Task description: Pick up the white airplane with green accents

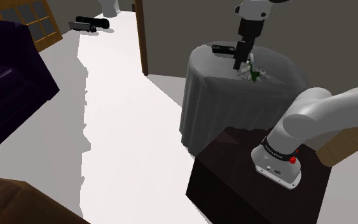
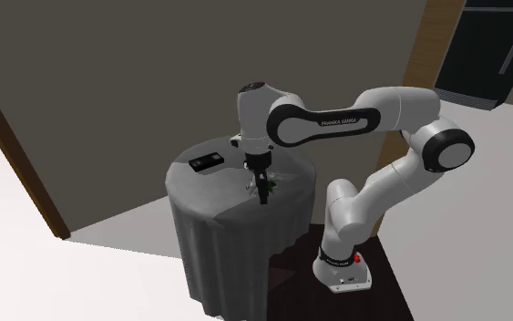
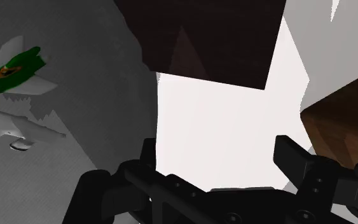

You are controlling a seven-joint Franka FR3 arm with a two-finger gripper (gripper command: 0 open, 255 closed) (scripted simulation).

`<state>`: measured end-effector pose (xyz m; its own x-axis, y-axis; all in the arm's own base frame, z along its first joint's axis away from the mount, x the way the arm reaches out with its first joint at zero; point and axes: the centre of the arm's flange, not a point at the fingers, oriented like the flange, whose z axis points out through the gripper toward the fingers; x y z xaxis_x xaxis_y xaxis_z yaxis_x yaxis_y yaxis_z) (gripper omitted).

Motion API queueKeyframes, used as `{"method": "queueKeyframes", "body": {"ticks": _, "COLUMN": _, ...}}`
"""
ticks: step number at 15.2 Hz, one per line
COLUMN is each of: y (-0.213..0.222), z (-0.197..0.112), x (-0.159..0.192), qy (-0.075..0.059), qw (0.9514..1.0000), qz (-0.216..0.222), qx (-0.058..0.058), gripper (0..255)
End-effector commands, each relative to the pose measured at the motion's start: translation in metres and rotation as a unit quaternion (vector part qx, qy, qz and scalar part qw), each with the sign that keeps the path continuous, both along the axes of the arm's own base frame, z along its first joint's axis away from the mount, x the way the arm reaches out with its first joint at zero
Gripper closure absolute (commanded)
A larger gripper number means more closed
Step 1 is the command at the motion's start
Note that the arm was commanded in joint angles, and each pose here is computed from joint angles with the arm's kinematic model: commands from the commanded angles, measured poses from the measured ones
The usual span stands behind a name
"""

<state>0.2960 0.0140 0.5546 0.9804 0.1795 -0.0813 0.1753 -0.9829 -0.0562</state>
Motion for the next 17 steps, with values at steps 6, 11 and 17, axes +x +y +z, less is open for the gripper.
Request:
{"method": "queueKeyframes", "body": {"ticks": 6, "y": -0.053, "z": -0.024, "x": -0.014, "qy": -0.013, "qw": 0.9996, "qz": -0.001, "qx": -0.025, "gripper": 0}}
{"method": "queueKeyframes", "body": {"ticks": 11, "y": -0.107, "z": -0.045, "x": -0.028, "qy": -0.027, "qw": 0.9984, "qz": -0.001, "qx": -0.050, "gripper": 0}}
{"method": "queueKeyframes", "body": {"ticks": 17, "y": -0.173, "z": -0.067, "x": -0.044, "qy": -0.043, "qw": 0.9959, "qz": -0.002, "qx": -0.080, "gripper": 0}}
